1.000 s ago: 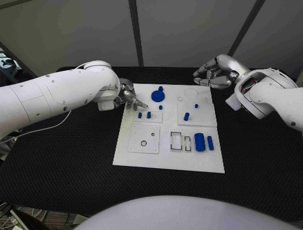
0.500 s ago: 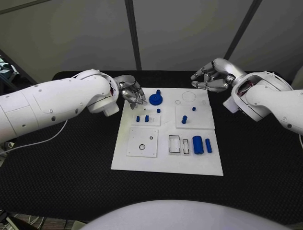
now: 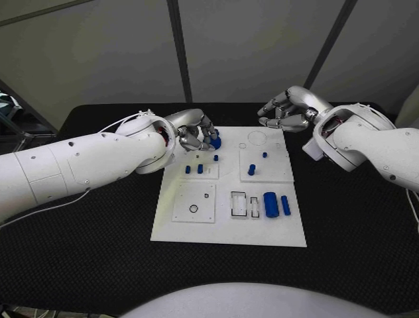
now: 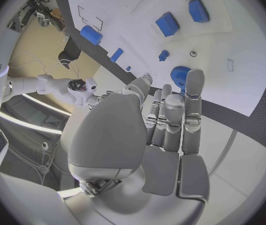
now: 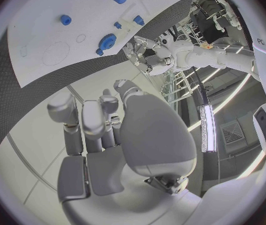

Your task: Assemble the parts on the task board

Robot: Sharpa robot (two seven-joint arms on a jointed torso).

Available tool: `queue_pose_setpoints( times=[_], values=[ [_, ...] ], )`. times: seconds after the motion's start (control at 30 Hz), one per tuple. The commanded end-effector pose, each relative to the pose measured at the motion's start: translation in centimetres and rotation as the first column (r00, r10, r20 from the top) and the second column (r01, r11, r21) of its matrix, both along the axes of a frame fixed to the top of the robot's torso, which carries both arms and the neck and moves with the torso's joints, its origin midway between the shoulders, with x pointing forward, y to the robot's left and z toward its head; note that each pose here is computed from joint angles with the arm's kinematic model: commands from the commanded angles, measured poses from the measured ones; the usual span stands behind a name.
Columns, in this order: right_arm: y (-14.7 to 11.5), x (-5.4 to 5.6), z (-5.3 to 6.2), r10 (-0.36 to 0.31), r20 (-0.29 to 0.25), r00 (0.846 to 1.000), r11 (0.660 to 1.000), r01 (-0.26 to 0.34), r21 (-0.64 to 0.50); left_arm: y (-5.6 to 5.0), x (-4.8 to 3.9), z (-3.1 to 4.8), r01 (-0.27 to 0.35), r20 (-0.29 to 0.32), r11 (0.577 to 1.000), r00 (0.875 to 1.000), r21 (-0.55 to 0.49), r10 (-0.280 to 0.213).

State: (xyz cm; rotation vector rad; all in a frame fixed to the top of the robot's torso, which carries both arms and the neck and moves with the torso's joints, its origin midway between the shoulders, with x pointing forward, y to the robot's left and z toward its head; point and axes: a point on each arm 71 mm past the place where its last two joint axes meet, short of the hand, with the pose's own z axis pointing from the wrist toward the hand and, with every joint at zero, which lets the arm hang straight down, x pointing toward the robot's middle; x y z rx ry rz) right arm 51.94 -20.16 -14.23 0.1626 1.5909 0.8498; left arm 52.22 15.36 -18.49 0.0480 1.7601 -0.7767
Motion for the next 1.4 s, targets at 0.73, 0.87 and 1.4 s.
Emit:
queue_pose_setpoints(
  times=[0.73,0.87,1.4],
  values=[
    [0.5,0.0,0.2,0.014,0.013,1.000,1.000,-0.014,0.002,-3.1,0.61,-1.37,0.126,-0.022,0.963,0.992,0.239,-0.125],
    [0.5,0.0,0.2,0.014,0.013,1.000,1.000,-0.014,0.002,-3.2,0.58,-1.45,0.131,-0.032,0.961,0.991,0.245,-0.127],
    [0.6,0.0,0.2,0.015,0.014,1.000,1.000,-0.015,0.003,-3.4,0.81,-2.03,0.128,-0.032,0.953,0.992,0.275,-0.124]
  ],
)
